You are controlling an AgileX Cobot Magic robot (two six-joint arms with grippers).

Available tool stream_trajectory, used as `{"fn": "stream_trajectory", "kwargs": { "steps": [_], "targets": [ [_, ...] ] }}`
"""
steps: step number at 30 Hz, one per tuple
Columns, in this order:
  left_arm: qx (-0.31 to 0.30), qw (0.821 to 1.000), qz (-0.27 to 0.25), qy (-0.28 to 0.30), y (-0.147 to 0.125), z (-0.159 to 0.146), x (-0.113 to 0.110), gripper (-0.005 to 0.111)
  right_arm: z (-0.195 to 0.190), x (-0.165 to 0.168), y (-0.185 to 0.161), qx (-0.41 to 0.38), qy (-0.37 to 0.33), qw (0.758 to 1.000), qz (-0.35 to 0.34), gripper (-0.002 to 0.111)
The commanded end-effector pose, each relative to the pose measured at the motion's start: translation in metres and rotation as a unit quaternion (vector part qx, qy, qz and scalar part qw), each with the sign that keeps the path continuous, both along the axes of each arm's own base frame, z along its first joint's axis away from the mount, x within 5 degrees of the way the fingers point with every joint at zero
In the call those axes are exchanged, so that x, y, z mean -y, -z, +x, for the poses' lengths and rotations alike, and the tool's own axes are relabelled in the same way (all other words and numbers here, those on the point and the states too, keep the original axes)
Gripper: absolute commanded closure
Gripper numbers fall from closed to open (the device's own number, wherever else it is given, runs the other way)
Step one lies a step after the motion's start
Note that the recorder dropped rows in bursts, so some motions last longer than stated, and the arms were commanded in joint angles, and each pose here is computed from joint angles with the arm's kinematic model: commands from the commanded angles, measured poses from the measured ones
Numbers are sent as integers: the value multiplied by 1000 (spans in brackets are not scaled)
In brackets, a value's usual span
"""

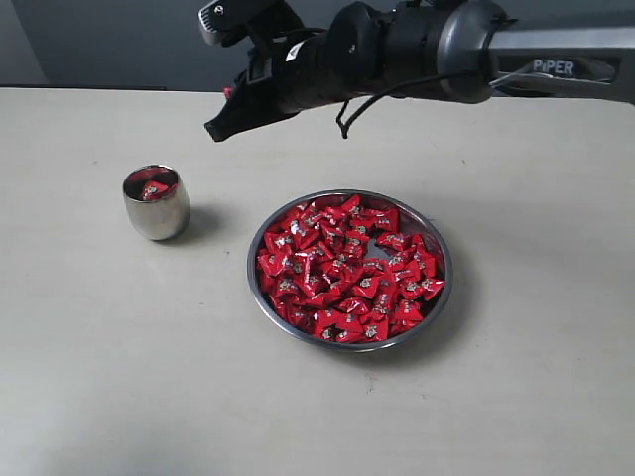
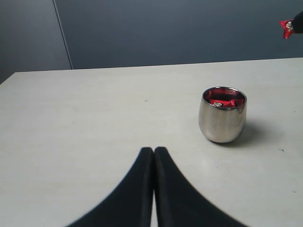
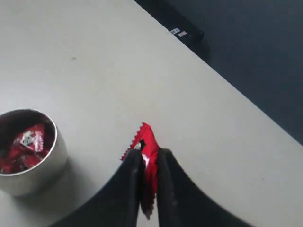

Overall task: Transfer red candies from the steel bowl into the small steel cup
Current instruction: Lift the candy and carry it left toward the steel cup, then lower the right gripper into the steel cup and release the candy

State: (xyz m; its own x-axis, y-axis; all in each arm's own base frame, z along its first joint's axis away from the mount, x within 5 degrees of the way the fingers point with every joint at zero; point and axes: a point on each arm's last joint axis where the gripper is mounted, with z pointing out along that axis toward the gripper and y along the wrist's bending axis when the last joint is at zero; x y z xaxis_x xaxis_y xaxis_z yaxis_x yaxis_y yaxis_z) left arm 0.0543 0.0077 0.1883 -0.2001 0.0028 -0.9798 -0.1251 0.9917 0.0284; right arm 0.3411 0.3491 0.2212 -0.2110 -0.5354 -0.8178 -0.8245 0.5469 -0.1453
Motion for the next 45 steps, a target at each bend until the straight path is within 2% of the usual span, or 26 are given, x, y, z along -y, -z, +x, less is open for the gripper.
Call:
{"fn": "stream_trajectory", "kwargs": {
  "steps": [1,7,11,17,32,45],
  "targets": [
    [2,1000,-4,0,1,0,0,106,9,-13,-3,-7,-14,1000,3,109],
    [2,1000,-4,0,1,0,0,106,15,-34,-1,-42,-81,996,-21,109],
    [2,1000,-4,0,1,0,0,106,16,-47,0,-63,-131,989,-15,109],
    [2,1000,-4,0,1,0,0,106,17,-59,14,-89,-195,976,-37,109],
    [2,1000,-4,0,1,0,0,106,10,-80,34,-89,-259,962,-11,109],
    [2,1000,-4,0,1,0,0,106,7,-90,40,-73,-246,967,0,109]
  ]
}}
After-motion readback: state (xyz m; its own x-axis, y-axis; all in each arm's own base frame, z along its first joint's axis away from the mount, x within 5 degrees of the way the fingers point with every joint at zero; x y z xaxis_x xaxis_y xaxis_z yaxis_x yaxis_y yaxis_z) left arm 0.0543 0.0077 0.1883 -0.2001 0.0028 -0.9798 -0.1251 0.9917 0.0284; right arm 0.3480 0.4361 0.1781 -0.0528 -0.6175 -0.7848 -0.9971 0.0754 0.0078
